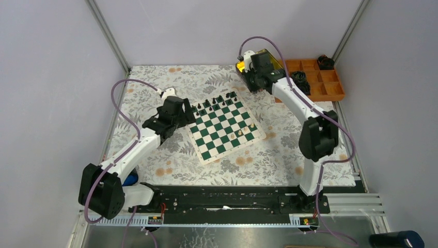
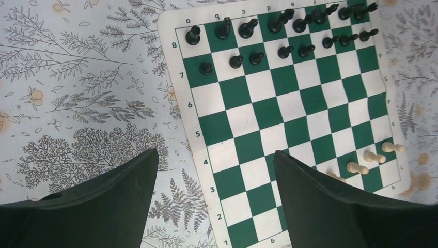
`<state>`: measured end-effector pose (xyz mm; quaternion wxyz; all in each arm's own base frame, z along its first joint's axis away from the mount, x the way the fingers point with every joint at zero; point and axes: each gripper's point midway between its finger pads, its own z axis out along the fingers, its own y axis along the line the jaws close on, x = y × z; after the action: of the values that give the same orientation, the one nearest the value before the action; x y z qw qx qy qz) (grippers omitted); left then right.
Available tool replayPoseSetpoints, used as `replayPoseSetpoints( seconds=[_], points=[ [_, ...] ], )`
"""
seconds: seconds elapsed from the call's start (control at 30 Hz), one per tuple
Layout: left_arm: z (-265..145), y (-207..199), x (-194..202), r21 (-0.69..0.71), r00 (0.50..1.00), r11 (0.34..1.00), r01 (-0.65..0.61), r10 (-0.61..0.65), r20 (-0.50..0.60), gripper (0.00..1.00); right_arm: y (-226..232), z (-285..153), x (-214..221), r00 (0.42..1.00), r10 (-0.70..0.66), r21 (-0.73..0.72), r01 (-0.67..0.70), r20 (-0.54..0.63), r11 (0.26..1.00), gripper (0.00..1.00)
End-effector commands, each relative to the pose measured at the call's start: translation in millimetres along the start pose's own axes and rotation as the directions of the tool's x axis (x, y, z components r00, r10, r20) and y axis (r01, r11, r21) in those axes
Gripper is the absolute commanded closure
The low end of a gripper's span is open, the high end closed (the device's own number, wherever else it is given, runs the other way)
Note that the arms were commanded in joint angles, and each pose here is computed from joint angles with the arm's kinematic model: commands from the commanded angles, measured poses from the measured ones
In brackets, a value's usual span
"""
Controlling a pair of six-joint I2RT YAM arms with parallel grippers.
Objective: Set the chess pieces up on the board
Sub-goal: Place the storage box at the center of the board.
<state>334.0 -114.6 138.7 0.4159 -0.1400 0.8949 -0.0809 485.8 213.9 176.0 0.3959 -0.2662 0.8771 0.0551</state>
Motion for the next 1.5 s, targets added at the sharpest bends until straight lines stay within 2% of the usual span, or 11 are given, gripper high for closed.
replayPoseSetpoints(
  seconds=[0.0,0.27,0.33,0.6,0.9,1.47],
  points=[
    [-10.0,-1.2,-5.0,0.027,1.0,1.0,-0.01,0.009,0.029,0.1,-7.5,-60.2,-8.3,0.995,0.041,0.07,-0.047,0.091,0.996,1.0],
    [-18.5,-5.1,-0.3,0.043,0.999,0.999,-0.027,0.025,0.028,0.1,3.2,-100.3,66.0,0.989,0.137,0.089,-0.142,0.05,0.986,1.0],
    [-18.7,-7.2,0.7,0.047,0.999,0.999,-0.027,0.026,0.027,0.02,6.1,-106.0,84.5,0.987,0.156,0.095,-0.158,0.034,0.983,1.0],
    [-16.6,-14.5,4.7,0.047,0.999,0.998,-0.039,0.038,0.022,0.01,14.4,-115.5,138.8,0.969,0.246,0.119,-0.245,0.006,0.962,1.0],
    [-7.4,-22.8,11.5,0.035,0.998,0.998,-0.059,0.059,0.002,0.01,14.2,-102.6,170.5,0.953,0.304,0.163,-0.298,-0.015,0.941,1.0],
    [5.4,-31.7,11.4,0.026,0.993,0.993,-0.114,0.114,-0.013,0.01,14.3,-65.5,201.3,0.93,0.363,0.186,-0.348,-0.054,0.919,1.0]
  ],
)
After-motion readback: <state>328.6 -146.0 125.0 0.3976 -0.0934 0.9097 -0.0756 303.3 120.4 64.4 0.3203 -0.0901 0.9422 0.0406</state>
